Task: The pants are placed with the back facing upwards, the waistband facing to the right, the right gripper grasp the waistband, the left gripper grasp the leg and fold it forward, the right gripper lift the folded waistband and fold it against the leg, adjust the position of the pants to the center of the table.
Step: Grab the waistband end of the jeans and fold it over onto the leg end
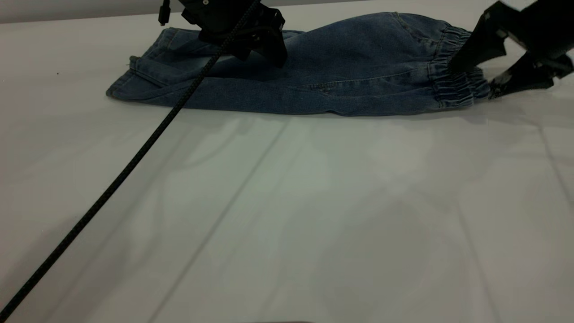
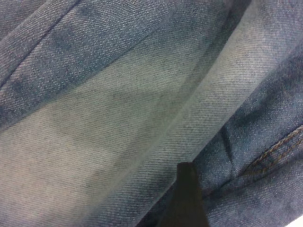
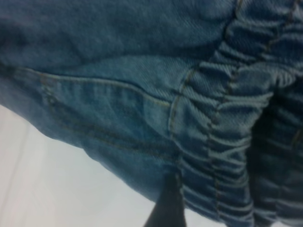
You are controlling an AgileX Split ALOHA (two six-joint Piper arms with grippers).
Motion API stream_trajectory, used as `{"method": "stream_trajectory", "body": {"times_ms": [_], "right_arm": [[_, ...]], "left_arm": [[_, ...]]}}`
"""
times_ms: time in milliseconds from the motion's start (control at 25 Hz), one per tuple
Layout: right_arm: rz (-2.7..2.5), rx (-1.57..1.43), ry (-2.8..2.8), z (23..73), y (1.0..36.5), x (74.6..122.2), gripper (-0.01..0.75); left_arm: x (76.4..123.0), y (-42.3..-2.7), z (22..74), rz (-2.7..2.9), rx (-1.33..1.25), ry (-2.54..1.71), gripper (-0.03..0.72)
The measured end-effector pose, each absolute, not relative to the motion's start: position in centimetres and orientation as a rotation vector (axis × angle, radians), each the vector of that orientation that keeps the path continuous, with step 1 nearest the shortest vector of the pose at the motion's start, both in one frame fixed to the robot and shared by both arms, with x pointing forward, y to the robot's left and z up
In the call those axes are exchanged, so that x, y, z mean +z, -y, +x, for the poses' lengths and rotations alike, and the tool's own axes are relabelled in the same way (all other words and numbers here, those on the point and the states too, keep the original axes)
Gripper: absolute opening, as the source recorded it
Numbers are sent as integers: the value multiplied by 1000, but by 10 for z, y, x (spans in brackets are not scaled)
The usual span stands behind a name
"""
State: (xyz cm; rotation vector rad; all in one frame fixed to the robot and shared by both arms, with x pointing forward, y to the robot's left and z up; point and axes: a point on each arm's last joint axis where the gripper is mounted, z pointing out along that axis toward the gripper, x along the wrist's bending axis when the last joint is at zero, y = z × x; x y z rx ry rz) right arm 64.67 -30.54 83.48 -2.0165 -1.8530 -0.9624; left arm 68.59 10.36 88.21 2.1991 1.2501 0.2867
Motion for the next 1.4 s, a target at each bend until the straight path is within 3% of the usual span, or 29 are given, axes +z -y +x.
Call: {"method": "stream_trajectory", "body": {"times_ms": [440,840,1080,1400], "right_arm": [[-1983,-1047,1895,654,282,828,563],[-2053,-1024,1896,657,269,818,328],[-2049,-1020,1869,656,268,818,56],[-1925,-1106,1822,654,268,847,20]], "left_arm": [[882,-104,686,2195,289,-1251,548],[856,-85,678,2230,263,-1237,548],[851,-72,674,2233,277,-1209,548],[850,-70,679,2188,352,-1203,548]]}}
